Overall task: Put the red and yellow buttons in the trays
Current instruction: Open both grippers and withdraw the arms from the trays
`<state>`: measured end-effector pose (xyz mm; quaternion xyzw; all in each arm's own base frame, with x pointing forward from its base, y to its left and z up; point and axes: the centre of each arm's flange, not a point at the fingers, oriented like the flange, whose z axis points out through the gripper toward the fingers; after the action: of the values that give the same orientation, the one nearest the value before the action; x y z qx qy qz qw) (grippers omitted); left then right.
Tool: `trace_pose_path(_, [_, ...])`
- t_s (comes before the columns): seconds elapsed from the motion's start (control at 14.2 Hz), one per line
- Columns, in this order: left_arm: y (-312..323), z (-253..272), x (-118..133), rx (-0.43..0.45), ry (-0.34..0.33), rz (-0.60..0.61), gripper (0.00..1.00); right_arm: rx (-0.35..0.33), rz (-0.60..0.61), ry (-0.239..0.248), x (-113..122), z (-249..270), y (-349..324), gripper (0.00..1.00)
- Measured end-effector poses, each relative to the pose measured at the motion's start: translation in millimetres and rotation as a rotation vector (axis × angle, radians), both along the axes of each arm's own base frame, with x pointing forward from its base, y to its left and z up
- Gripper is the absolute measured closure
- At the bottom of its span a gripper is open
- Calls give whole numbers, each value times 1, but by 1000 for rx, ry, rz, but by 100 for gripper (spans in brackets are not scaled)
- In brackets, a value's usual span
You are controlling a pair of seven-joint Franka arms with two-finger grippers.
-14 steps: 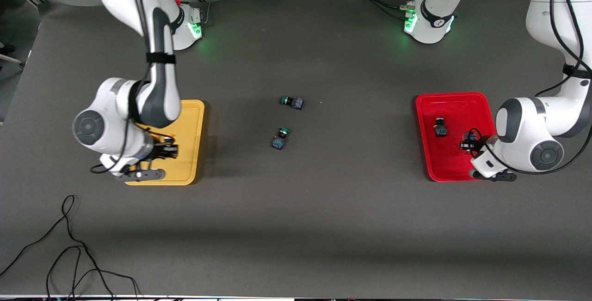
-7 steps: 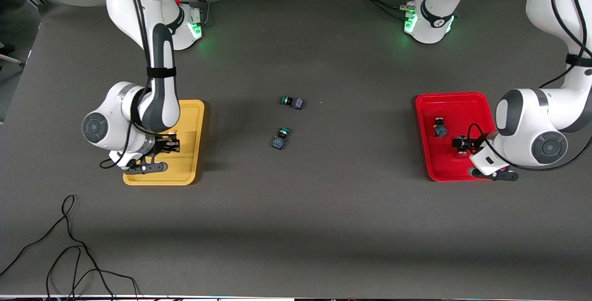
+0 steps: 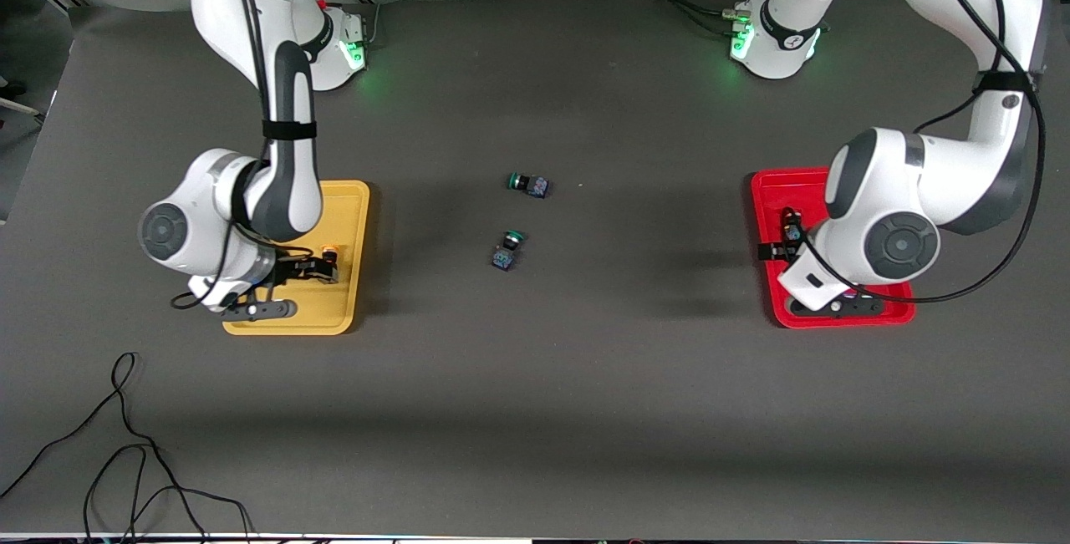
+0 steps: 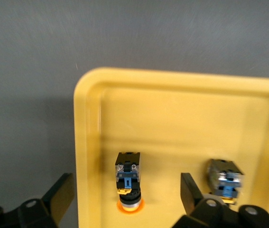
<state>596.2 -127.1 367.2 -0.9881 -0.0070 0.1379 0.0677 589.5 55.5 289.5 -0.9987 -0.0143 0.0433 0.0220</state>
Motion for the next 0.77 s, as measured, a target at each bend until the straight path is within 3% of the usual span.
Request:
trace_pose_path(0.14, [15,38,-3,2,-37,13,0,5,-10,-5,13,43,-12,0])
trace_pose_path(0.49, [95,106,-16,-34,-104,-50,0,-30,-46,37,26,143,-11,0])
trace_pose_path(0.77, [95,157,-36,-39,-150,-105,0,-44,-59,17,24,203,-18,0])
